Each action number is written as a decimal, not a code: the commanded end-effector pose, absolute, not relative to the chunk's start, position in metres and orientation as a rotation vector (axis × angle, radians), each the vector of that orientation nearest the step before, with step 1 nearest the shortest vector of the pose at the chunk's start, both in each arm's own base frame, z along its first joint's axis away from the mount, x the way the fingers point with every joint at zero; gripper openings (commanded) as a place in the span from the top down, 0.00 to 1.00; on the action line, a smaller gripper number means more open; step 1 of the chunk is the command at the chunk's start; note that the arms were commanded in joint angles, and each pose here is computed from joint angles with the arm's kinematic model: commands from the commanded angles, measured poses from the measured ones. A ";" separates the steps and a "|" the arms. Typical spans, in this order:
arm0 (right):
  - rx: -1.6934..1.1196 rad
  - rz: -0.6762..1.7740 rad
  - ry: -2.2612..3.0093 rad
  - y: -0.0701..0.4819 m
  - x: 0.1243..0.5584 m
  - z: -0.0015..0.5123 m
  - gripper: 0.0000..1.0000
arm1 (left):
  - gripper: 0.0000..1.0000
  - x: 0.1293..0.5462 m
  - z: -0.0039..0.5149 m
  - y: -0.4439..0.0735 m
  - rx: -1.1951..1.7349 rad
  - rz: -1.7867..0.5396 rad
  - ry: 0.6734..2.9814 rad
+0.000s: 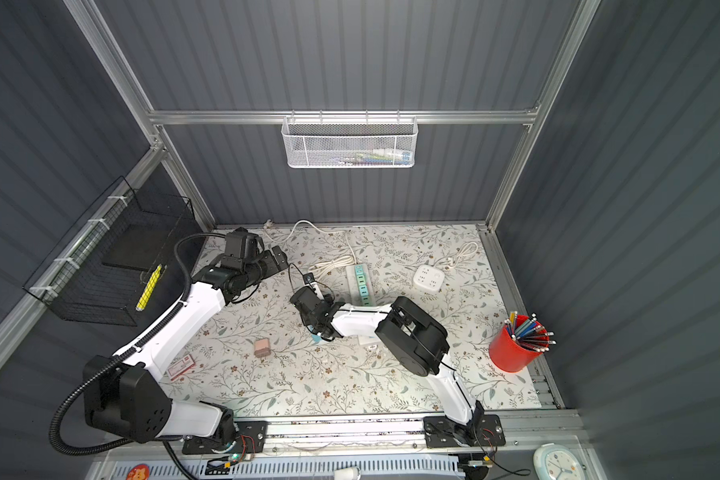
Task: Insert the plug
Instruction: 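Lower the mint adapter into the blue strip socket with the right gripper, then open the right gripper and raise it away from the blue strip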
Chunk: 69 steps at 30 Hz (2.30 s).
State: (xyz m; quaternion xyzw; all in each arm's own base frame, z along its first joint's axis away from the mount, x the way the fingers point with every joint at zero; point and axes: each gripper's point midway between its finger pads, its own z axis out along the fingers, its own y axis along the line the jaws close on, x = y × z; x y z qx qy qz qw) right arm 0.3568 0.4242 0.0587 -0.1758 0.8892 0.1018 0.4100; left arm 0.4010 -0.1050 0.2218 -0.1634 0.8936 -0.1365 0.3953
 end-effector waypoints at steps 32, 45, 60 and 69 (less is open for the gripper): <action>-0.368 0.305 2.339 0.360 0.361 0.074 0.28 | 0.00 0.399 0.224 -0.105 -0.408 -0.369 2.258; -0.406 0.419 2.216 0.382 0.374 0.140 0.27 | 0.00 0.398 0.223 -0.102 -0.417 -0.351 2.252; -0.391 0.367 2.341 0.375 0.382 0.071 0.28 | 0.00 0.399 0.220 -0.103 -0.413 -0.347 2.263; -0.390 0.409 2.305 0.368 0.373 0.097 0.28 | 0.00 0.401 0.215 -0.104 -0.413 -0.346 2.275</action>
